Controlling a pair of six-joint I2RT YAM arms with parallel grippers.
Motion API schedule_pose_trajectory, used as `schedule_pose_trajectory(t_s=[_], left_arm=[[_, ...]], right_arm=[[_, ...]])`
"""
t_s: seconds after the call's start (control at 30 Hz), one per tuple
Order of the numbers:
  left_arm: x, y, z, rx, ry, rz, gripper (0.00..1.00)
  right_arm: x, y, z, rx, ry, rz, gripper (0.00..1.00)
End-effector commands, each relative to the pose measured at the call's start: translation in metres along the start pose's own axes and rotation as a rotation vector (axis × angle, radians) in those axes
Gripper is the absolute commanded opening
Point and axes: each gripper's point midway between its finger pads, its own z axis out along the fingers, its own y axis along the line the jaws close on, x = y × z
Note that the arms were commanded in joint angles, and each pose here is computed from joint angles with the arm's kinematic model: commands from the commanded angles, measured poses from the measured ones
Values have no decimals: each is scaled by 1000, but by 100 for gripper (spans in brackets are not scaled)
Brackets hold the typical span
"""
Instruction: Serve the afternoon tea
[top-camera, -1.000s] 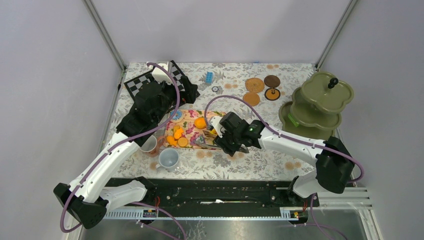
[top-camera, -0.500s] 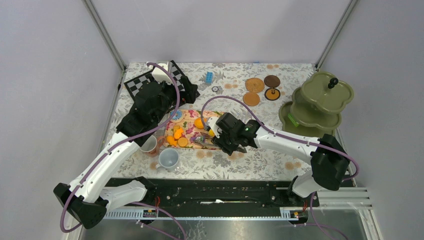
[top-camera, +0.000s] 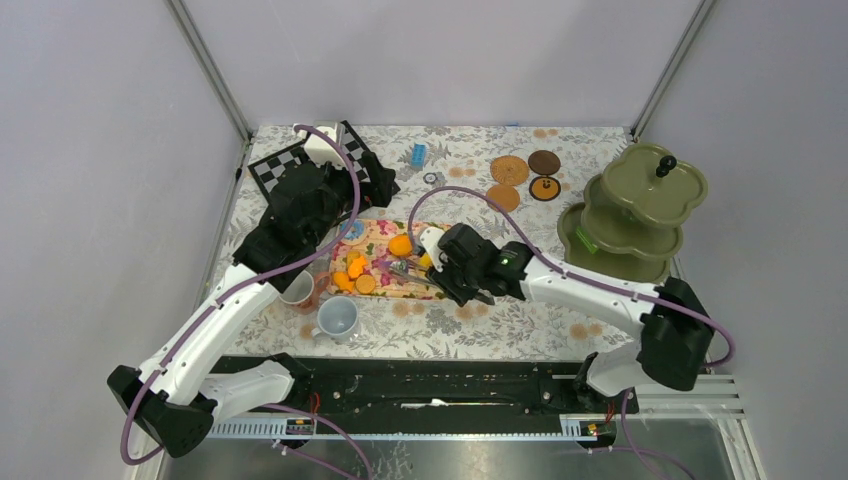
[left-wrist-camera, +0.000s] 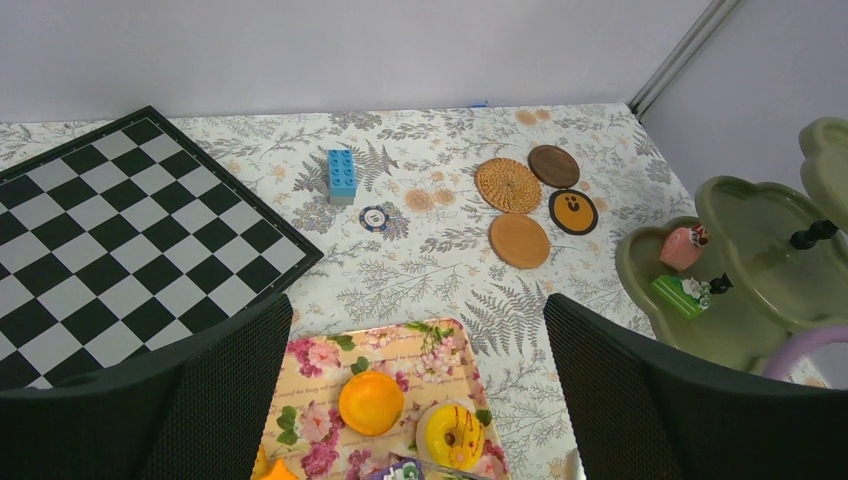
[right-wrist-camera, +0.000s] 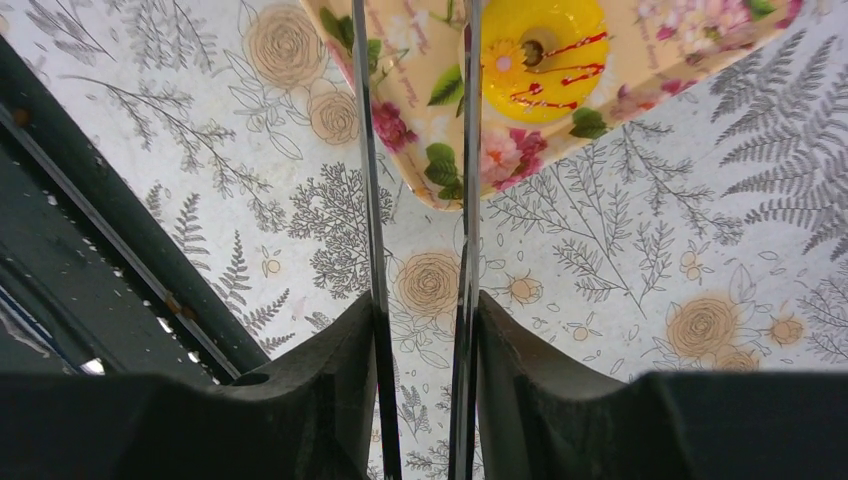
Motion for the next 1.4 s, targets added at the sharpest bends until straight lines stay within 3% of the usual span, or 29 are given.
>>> schedule_pose_trajectory(t_s=[0.0, 0.17, 0.3, 0.43, 0.57, 0.77, 0.97, 1.37], left_arm=[[-10, -3, 2, 13, -30, -5, 99], [-11, -3, 2, 12, -31, -5, 99], [-11, -3, 1, 13, -31, -6, 99], [-11, -4, 1, 18, -31, -6, 99], [-10, -4, 2, 18, -28, -7, 99], [-9, -6, 3, 26, -22, -10, 99], [-8, -6, 4, 24, -18, -10, 99], [-6, -5, 5, 22, -15, -9, 99]], right_arm=[[-37, -3, -30, 37, -194, 38, 35], [-42, -31, -53, 201, -311, 132, 35], [-27, -78, -76, 480, -362, 292, 35], [11, -118, -96, 741, -362, 575, 33], [72, -138, -103, 891, -261, 810, 32], [123, -131, -99, 950, -197, 1007, 33], [151, -140, -103, 1021, -220, 1170, 33], [189, -158, -96, 1103, -205, 1355, 33]])
